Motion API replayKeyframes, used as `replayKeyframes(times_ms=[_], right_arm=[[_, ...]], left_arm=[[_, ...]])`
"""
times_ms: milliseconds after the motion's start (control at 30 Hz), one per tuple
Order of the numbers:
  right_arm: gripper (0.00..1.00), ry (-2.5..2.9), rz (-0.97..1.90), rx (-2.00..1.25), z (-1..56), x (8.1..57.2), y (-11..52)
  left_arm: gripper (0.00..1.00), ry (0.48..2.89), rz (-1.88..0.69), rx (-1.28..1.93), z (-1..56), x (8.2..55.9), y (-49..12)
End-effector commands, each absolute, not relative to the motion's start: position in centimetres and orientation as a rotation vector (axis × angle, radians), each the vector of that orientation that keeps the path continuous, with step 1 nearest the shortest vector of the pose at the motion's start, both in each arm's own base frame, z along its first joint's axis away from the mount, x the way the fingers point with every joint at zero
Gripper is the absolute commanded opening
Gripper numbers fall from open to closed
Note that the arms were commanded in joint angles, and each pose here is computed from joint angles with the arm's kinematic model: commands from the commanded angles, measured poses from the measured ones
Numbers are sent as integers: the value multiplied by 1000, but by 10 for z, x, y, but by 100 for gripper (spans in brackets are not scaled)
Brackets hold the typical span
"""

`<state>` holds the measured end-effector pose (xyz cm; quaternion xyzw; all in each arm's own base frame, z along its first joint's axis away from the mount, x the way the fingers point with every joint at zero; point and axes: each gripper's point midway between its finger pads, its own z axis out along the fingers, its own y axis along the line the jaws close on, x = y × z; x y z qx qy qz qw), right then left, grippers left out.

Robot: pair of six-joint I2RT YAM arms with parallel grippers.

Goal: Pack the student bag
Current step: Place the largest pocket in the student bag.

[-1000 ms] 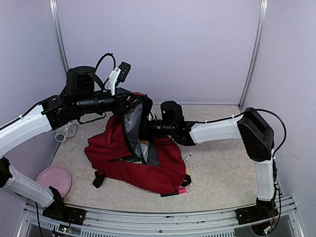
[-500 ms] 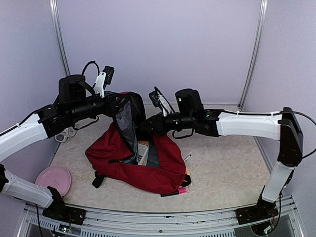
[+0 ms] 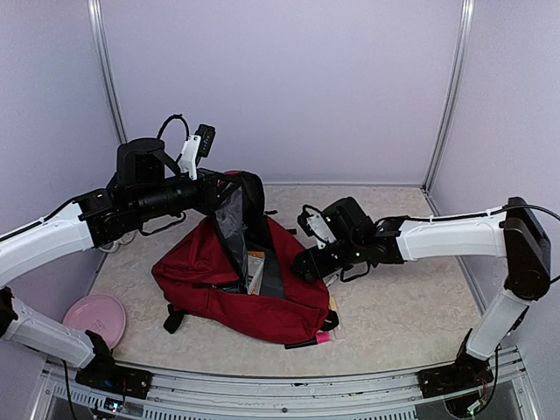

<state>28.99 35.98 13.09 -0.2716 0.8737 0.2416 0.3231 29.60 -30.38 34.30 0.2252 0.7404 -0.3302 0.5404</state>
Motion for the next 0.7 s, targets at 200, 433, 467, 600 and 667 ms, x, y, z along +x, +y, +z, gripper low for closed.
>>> replayKeyframes(times_ms=[200,433,467,600,667], right_arm=[[35,2465,660,-698,63,293,349],[0,2362,741,-627,99,342,330],[0,2350,752,-617,103,353,326],[0,2322,796,-602,113,397,310],[0,2316,800,-584,117,425,303]], left_arm=[[0,1762,-799,590,336,294,-316],[63,1754,-819,793,340,267,-336],[71,1756,-806,821,341,262,-339],[92,1740,-799,879,353,240,-343],[99,1740,-805,897,356,232,-342]])
